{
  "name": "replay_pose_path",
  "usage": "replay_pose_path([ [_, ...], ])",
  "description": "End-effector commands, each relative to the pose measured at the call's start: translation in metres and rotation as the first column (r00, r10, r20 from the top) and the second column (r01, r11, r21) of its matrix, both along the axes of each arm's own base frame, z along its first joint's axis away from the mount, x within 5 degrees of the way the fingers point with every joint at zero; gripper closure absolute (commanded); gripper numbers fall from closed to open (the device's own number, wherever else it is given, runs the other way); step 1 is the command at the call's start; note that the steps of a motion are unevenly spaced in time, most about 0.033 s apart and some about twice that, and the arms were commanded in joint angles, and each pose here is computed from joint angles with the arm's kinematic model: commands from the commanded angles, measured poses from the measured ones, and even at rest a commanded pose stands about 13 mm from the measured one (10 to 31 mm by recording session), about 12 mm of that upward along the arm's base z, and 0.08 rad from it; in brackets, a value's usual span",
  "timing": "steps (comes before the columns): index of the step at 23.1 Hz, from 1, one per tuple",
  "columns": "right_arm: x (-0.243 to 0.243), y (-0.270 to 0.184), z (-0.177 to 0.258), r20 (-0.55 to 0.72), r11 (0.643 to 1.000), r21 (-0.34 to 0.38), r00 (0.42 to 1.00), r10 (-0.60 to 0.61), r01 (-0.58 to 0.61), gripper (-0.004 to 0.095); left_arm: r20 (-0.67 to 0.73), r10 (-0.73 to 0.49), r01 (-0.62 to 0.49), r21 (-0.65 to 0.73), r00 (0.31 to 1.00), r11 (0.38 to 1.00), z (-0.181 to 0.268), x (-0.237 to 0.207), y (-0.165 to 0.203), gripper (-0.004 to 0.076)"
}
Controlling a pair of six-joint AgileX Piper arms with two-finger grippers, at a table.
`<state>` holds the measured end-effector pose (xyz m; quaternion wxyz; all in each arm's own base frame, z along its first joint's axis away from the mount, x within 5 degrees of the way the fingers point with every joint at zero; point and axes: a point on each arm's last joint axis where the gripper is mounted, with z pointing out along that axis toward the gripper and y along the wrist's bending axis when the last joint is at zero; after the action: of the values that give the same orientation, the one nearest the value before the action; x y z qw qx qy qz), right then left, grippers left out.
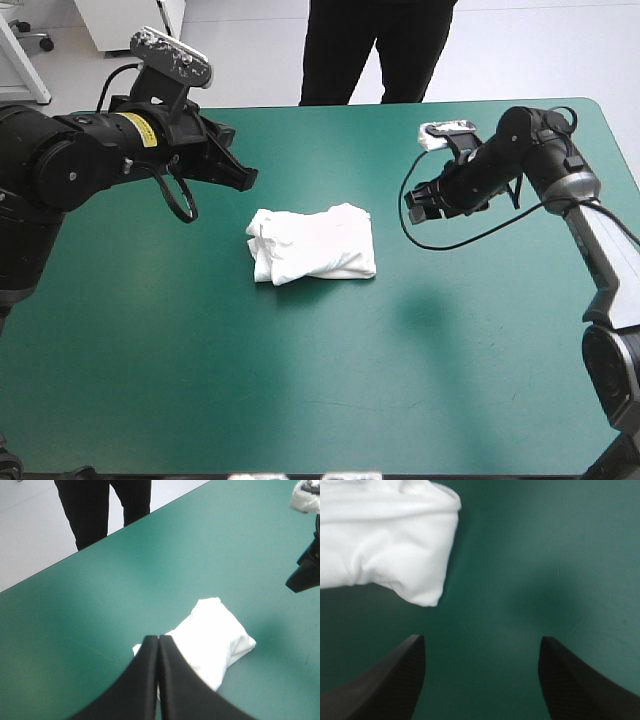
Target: Fold the cloth
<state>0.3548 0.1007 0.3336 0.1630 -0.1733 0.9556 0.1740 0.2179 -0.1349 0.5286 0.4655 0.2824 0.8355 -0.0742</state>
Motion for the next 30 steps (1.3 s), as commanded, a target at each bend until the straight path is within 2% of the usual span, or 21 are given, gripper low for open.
replay_pose_path([
  [1, -0.009, 0.000, 0.003, 0.035, 0.996, 0.085, 0.999, -0.011, 0.008, 0.0299, 0.020, 0.008, -0.007, -0.030, 1.000, 1.000, 0.014, -0.018, 0.011, 0.0733],
  [3, -0.002, 0.011, -0.007, 0.053, 0.984, 0.175, 0.999, -0.009, -0.001, 0.0299, 0.028, 0.008, -0.007, -0.035, 1.000, 0.999, 0.015, -0.018, 0.011, 0.0733],
  [6, 0.012, 0.026, -0.023, 0.056, 0.968, 0.250, 0.998, -0.007, -0.008, 0.0299, 0.042, 0.009, -0.008, -0.040, 0.999, 0.999, 0.016, -0.017, 0.011, 0.0733],
  [9, 0.023, 0.038, -0.046, 0.017, 0.964, 0.268, 1.000, -0.011, 0.006, 0.0298, 0.052, 0.008, -0.005, -0.047, 0.999, 0.999, 0.017, -0.017, 0.011, 0.0733],
  [15, 0.036, 0.067, -0.099, -0.081, 0.953, 0.299, 0.995, 0.066, -0.039, 0.0298, 0.062, 0.009, -0.006, -0.051, 0.998, 0.999, 0.018, -0.016, 0.011, 0.0733],
  [20, 0.040, 0.083, -0.119, -0.099, 0.947, 0.317, 0.991, 0.091, -0.055, 0.0307, 0.050, 0.005, -0.002, -0.050, 0.999, 0.999, 0.017, -0.017, 0.010, 0.0733],
  [21, 0.040, 0.084, -0.121, -0.100, 0.947, 0.316, 0.991, 0.091, -0.056, 0.0366, 0.040, 0.005, -0.004, -0.044, 0.999, 0.999, 0.016, -0.017, 0.011, 0.0733],
  [23, 0.041, 0.084, -0.124, -0.101, 0.950, 0.309, 0.991, 0.089, -0.053, 0.0638, 0.037, 0.005, -0.004, -0.042, 0.999, 0.999, 0.016, -0.017, 0.011, 0.0733],
  [24, 0.041, 0.081, -0.125, -0.095, 0.956, 0.288, 0.991, 0.093, -0.062, 0.0866, 0.038, 0.007, -0.005, -0.041, 0.999, 0.999, 0.016, -0.017, 0.011, 0.0733],
  [25, 0.042, 0.079, -0.126, -0.093, 0.960, 0.272, 0.991, 0.092, -0.063, 0.0918, 0.033, 0.007, -0.006, -0.038, 0.999, 0.999, 0.015, -0.018, 0.011, 0.0733],
  [27, 0.044, 0.065, -0.125, -0.097, 0.973, 0.225, 0.993, 0.067, -0.044, 0.0908, 0.021, 0.009, -0.008, -0.030, 1.000, 1.000, 0.014, -0.018, 0.012, 0.0733],
  [29, 0.046, 0.039, -0.120, -0.104, 0.992, 0.123, 0.994, 0.024, -0.011, 0.0908, 0.022, 0.009, -0.008, -0.031, 1.000, 0.999, 0.014, -0.019, 0.012, 0.0733],
  [30, 0.045, 0.017, -0.115, -0.111, 1.000, 0.010, 0.994, -0.003, 0.004, 0.0908, 0.022, 0.009, -0.008, -0.031, 1.000, 0.999, 0.014, -0.019, 0.012, 0.0733],
])
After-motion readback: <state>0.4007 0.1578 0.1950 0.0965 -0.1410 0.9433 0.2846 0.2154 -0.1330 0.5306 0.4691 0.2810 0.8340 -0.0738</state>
